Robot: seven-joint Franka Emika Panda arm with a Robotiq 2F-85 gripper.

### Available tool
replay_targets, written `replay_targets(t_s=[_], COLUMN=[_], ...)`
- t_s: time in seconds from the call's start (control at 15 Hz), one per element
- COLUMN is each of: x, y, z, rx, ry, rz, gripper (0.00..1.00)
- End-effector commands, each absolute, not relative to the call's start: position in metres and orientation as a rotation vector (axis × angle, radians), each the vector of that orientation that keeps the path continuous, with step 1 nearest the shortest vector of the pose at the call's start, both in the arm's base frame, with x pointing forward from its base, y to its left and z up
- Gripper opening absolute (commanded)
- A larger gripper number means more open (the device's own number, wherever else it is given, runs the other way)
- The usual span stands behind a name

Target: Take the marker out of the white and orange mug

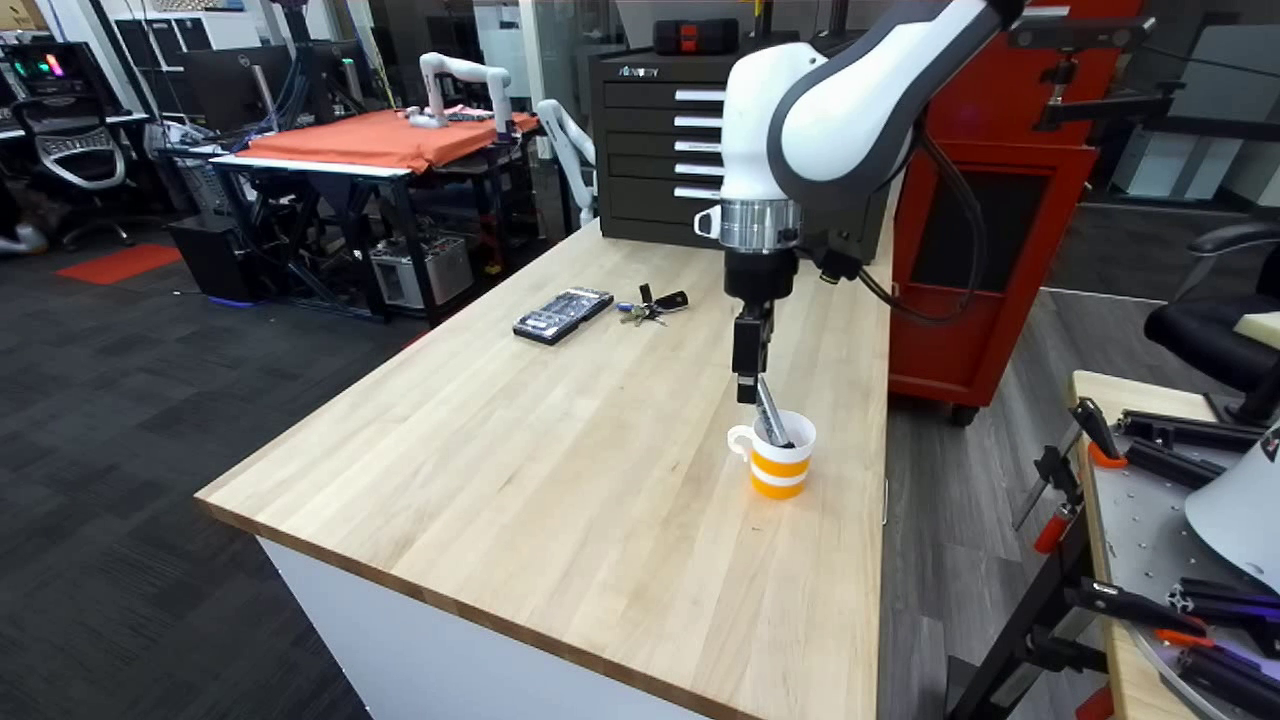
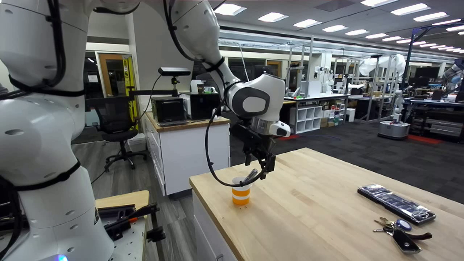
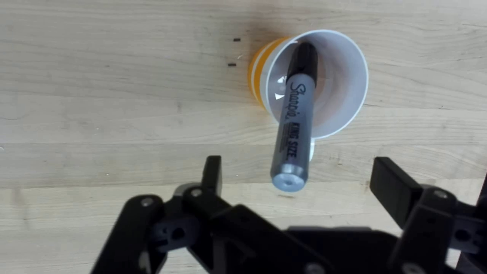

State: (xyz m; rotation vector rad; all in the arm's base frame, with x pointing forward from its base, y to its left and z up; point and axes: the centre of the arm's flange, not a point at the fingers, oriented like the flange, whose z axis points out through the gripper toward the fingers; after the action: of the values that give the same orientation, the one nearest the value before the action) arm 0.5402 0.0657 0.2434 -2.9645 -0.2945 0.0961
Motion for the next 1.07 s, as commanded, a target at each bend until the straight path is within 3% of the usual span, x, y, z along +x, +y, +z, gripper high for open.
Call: replay_targets(t_s=[0.0, 0.27, 0.33, 0.47, 1.0], x=[0.543, 0.543, 0.543, 0.543, 0.546], y=[0.062, 0.063, 0.062, 0.062, 0.058], z=[0.24, 0.236, 0.236, 0.236, 0.252], rx=[-2.951, -2.943, -2.941, -2.943, -2.968], ry=[-0.298, -0.292, -0.286, -0.287, -0.272], rz=[0.091, 0.103, 0.104, 0.105, 0.102], gripper=[1.0, 1.0, 0.75, 0.67, 0.13])
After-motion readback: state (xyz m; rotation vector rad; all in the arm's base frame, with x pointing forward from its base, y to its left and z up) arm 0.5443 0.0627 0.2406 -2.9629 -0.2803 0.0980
